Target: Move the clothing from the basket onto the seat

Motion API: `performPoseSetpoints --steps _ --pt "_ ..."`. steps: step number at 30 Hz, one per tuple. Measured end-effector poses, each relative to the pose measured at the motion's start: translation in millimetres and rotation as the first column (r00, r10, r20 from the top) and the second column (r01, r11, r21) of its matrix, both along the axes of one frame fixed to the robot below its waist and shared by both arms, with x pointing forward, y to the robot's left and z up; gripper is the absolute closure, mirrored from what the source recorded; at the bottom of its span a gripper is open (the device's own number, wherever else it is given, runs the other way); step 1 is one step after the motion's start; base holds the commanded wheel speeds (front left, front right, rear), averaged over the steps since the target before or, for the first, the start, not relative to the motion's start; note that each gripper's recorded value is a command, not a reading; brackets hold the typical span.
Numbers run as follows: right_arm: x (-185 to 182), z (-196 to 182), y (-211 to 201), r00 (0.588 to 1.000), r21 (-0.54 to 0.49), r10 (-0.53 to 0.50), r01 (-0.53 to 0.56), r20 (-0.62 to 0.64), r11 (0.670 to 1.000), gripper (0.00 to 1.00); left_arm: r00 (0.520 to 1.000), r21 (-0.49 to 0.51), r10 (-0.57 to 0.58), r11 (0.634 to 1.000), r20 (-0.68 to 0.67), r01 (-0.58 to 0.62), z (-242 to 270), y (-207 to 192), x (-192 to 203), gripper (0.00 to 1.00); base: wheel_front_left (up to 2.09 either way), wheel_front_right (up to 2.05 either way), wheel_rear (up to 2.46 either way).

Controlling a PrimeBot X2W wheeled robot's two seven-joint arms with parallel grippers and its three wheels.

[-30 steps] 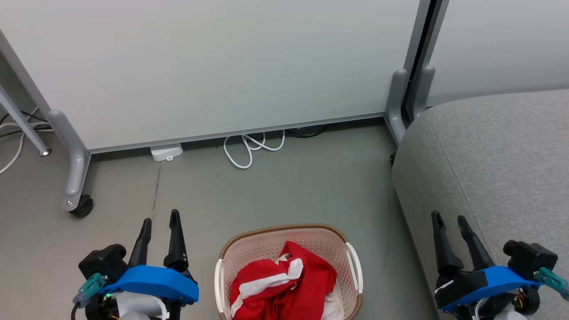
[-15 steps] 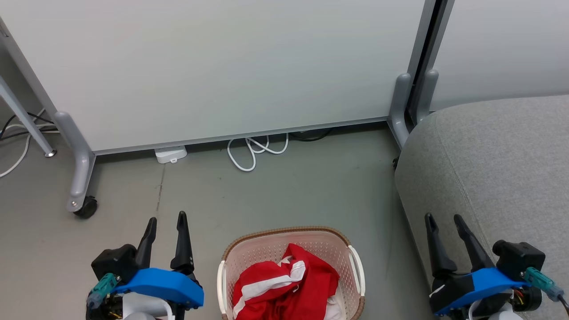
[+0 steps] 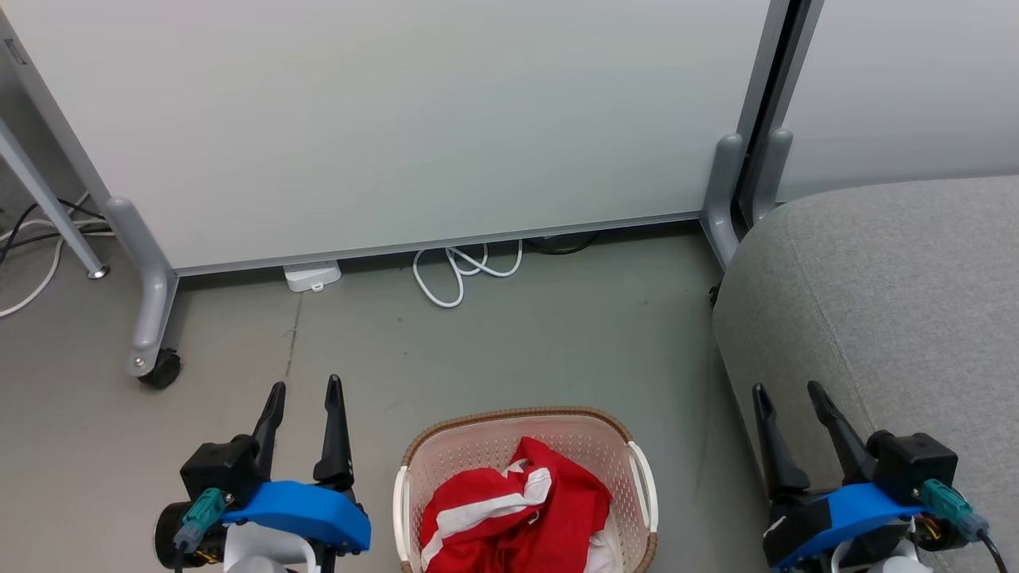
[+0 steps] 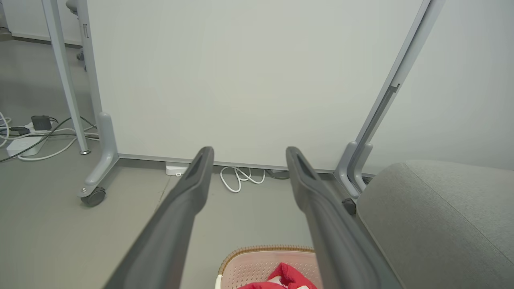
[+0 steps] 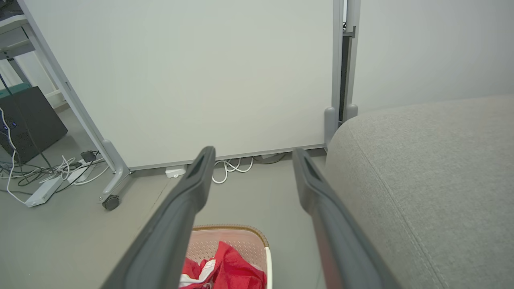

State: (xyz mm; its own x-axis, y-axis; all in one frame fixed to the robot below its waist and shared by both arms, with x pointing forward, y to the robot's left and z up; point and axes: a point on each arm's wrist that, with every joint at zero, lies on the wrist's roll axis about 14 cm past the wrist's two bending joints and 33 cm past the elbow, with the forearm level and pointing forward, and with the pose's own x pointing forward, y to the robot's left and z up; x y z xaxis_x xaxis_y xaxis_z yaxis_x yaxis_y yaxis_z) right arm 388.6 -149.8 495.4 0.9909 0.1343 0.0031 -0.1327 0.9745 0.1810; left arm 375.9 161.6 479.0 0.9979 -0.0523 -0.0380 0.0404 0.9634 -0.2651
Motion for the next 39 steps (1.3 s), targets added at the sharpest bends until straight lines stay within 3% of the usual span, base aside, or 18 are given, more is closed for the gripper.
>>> performPoseSetpoints --steps 23,39 --pt "-2.2 6.9 10.4 0.998 -0.160 0.052 -0.044 0.046 0.986 0.00 0.999 0.109 -0.036 0.993 0.025 0.033 0.2 -5.9 -3.2 0.00 0.00 0.00 0.00" --pt "-2.5 4.8 9.7 0.998 -0.150 0.049 -0.042 0.039 0.988 0.00 0.999 0.097 -0.036 0.995 0.017 0.034 -2.3 -7.9 -2.2 0.00 0.00 0.00 0.00"
